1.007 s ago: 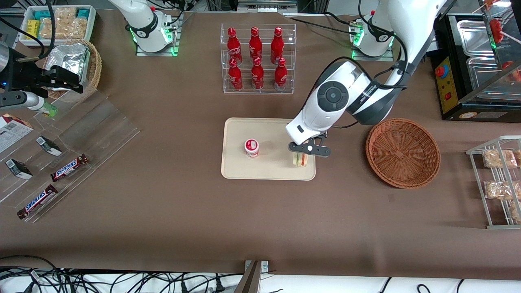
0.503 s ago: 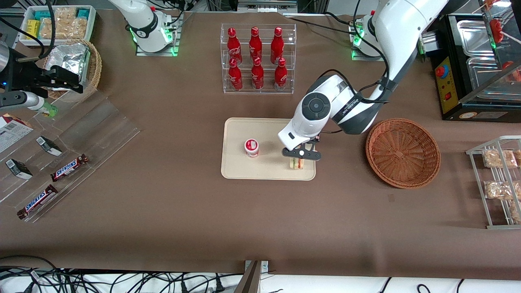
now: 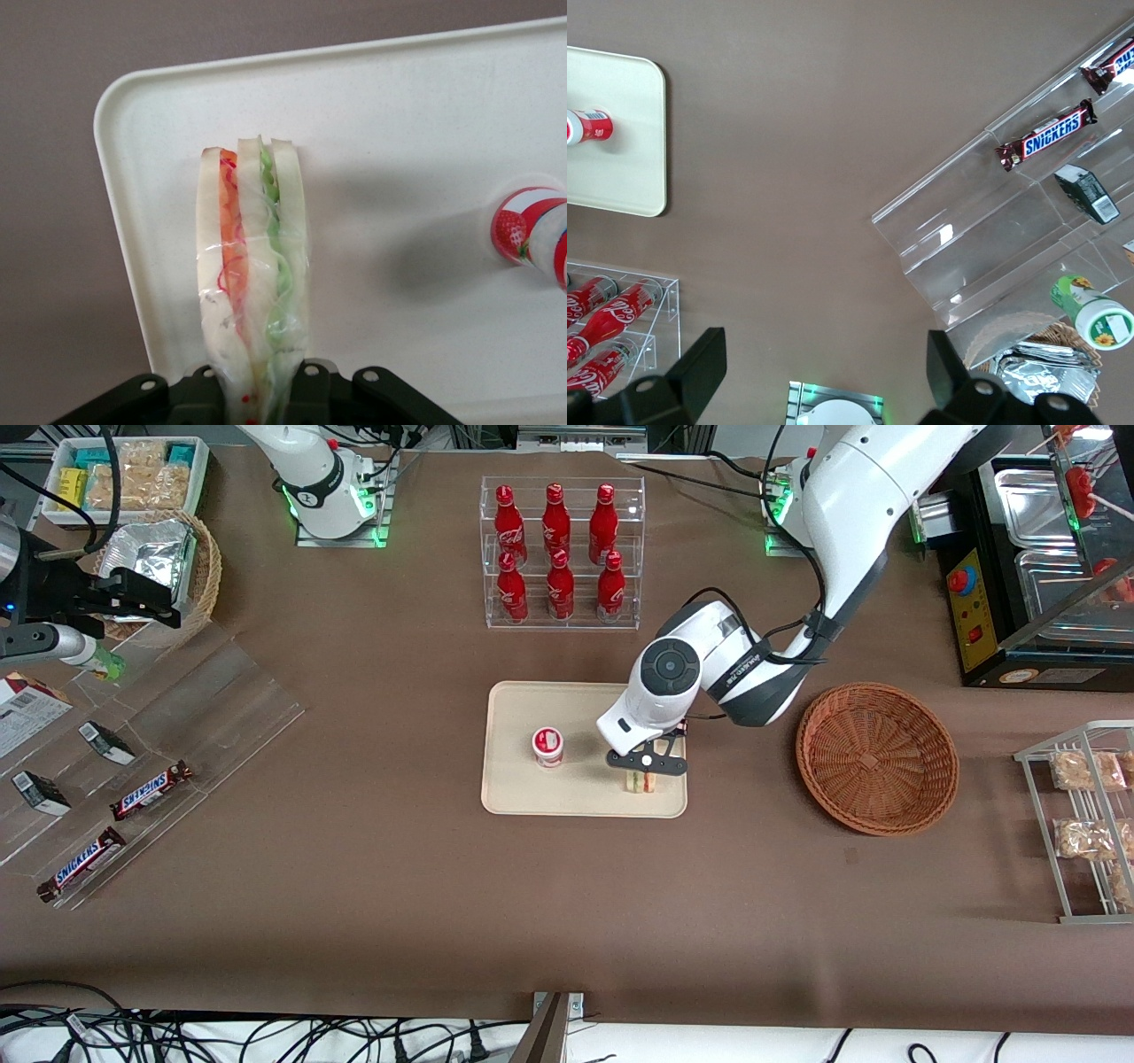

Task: Place sandwich from basket to tray
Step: 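Lower the sandwich onto the tray beside the yogurt cup, then open the left gripper and release the sandwich on the tray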

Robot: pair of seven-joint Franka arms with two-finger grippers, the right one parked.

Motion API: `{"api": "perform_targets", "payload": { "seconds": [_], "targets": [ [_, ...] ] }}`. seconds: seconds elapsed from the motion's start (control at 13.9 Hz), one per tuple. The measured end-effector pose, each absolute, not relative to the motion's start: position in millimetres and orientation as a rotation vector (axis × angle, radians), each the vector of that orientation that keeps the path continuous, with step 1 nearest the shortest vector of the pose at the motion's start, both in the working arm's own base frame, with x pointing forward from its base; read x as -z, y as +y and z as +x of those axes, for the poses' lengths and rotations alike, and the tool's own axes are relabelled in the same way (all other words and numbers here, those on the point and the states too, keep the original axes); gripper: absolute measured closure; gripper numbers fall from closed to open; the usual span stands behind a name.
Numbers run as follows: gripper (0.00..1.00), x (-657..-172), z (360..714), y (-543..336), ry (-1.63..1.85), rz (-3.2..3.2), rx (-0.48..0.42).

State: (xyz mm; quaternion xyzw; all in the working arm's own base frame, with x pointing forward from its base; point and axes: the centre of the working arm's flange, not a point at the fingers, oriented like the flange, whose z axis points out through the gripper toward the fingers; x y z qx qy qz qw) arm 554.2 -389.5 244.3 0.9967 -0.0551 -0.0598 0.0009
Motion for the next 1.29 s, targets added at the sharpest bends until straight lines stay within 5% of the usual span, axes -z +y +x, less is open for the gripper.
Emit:
{"api": "perform_targets", "payload": {
  "seconds": [0.5, 1.08, 1.29],
  "targets": [
    [0.79, -223, 542, -401, -0.145, 3.139, 0.238],
    [0.01, -258, 561, -396, 0.004, 3.159, 0.161],
    [0.00, -330, 587, -362, 0.115, 3.172, 0.023]
  ]
}}
